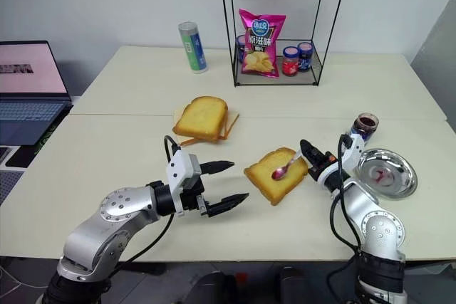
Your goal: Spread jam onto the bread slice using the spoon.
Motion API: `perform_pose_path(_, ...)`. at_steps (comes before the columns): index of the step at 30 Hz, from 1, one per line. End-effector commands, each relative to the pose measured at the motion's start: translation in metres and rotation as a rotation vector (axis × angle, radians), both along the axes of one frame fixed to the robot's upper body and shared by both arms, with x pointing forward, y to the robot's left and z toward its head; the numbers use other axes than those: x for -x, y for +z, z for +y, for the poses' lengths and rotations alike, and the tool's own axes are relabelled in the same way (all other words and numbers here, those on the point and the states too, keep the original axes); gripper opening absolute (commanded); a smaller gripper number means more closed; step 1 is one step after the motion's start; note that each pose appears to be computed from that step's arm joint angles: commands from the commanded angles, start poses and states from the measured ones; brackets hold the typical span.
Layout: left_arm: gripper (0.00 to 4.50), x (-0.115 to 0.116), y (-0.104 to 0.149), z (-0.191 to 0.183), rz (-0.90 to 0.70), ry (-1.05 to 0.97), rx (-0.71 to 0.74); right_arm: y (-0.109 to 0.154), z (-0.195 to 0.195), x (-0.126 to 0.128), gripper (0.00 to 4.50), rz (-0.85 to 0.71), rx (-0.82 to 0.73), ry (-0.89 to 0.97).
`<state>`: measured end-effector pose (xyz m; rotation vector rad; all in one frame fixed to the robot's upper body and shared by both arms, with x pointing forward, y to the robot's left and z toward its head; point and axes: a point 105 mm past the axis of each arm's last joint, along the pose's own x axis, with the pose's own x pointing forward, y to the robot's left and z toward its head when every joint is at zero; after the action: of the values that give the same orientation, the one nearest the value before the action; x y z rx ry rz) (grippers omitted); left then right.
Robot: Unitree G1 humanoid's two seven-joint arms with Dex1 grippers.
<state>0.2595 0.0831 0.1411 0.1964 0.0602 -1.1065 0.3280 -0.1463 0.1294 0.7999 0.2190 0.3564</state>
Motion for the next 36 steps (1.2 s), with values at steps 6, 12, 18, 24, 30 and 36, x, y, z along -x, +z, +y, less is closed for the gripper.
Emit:
perform_pose_path(6, 4.50, 0.005, 0.013, -0.006, -0.053, -0.028, 0.011, 0.002, -0.001, -0.002, 0.03, -0.066, 0.086, 0.009)
perform_pose_path(12, 4.50, 0.004, 0.015, -0.008, -0.056, -0.031, 0.015, 0.007, -0.011, -0.012, 0.03, -0.111, 0.143, -0.046)
perform_pose_path(18, 4.50, 0.003, 0.016, -0.009, -0.061, -0.033, 0.019, 0.013, -0.018, -0.022, 0.03, -0.137, 0.151, -0.103)
perform_pose_path(24, 4.50, 0.001, 0.017, -0.011, -0.064, -0.035, 0.025, 0.026, -0.016, -0.025, 0.03, -0.164, 0.123, -0.125)
perform_pose_path(30, 4.50, 0.000, 0.018, -0.013, -0.065, -0.039, 0.031, 0.042, -0.007, -0.020, 0.03, -0.174, 0.016, -0.088)
perform_pose_path(36, 4.50, 0.000, 0.017, -0.014, -0.063, -0.045, 0.034, 0.039, 0.004, -0.011, 0.03, -0.140, -0.054, -0.024)
